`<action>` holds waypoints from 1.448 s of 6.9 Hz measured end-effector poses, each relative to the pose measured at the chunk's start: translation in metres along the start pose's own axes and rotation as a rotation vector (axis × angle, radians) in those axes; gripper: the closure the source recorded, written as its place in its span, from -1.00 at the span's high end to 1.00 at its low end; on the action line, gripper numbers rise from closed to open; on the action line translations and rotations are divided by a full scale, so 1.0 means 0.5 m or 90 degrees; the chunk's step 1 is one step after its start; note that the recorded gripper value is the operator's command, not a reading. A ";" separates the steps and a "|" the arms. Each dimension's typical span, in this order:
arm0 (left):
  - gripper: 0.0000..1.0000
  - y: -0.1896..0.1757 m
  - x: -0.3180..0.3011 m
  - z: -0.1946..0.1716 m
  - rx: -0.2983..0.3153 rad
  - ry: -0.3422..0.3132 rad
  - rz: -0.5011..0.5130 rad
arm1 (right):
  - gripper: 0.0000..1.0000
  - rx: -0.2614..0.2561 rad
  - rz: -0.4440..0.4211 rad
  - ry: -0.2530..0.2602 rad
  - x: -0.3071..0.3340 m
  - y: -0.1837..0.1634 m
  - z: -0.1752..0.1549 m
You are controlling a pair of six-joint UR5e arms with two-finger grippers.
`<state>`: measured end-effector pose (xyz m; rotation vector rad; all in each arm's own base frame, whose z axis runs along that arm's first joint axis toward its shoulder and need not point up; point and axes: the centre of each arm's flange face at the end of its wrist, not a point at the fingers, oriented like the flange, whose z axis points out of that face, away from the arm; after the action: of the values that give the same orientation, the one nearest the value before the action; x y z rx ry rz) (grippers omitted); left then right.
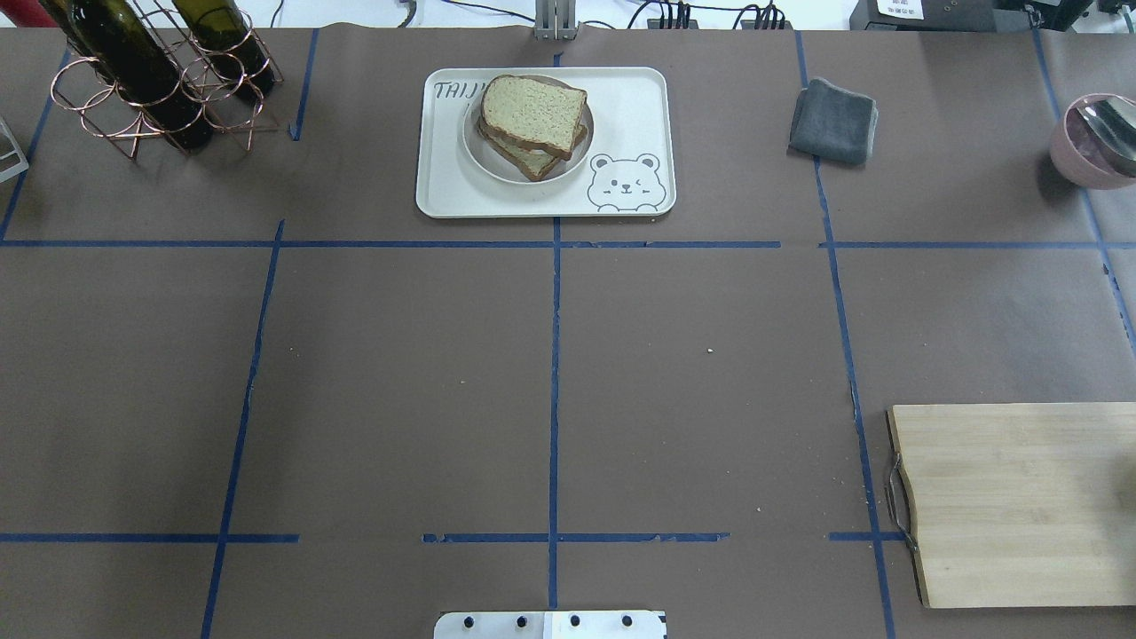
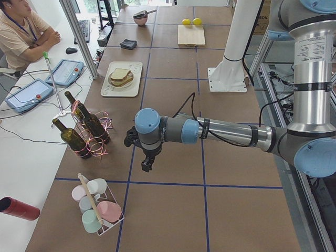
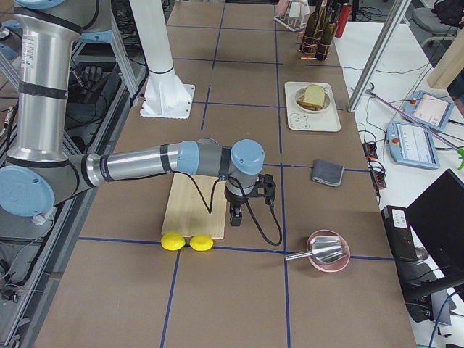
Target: Make sandwich and place on tray
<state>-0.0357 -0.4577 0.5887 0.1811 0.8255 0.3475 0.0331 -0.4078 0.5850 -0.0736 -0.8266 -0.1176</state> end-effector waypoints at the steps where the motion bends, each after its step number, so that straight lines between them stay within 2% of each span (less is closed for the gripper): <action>1: 1.00 -0.005 0.010 -0.010 0.006 -0.003 0.006 | 1.00 -0.002 0.003 0.000 0.003 0.003 0.003; 4: 1.00 -0.019 0.030 -0.032 0.020 -0.009 0.023 | 1.00 -0.010 0.013 -0.001 0.014 0.002 0.014; 7: 1.00 -0.064 0.028 -0.040 0.026 -0.017 0.035 | 1.00 -0.006 0.010 0.004 0.009 -0.011 0.008; 10: 1.00 -0.041 -0.008 -0.008 0.004 -0.011 0.003 | 1.00 0.012 -0.009 0.006 -0.001 -0.027 -0.003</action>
<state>-0.0364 -0.4782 0.5831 0.1919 0.8100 0.3477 0.0318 -0.4213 0.5838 -0.0494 -0.8188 -0.1226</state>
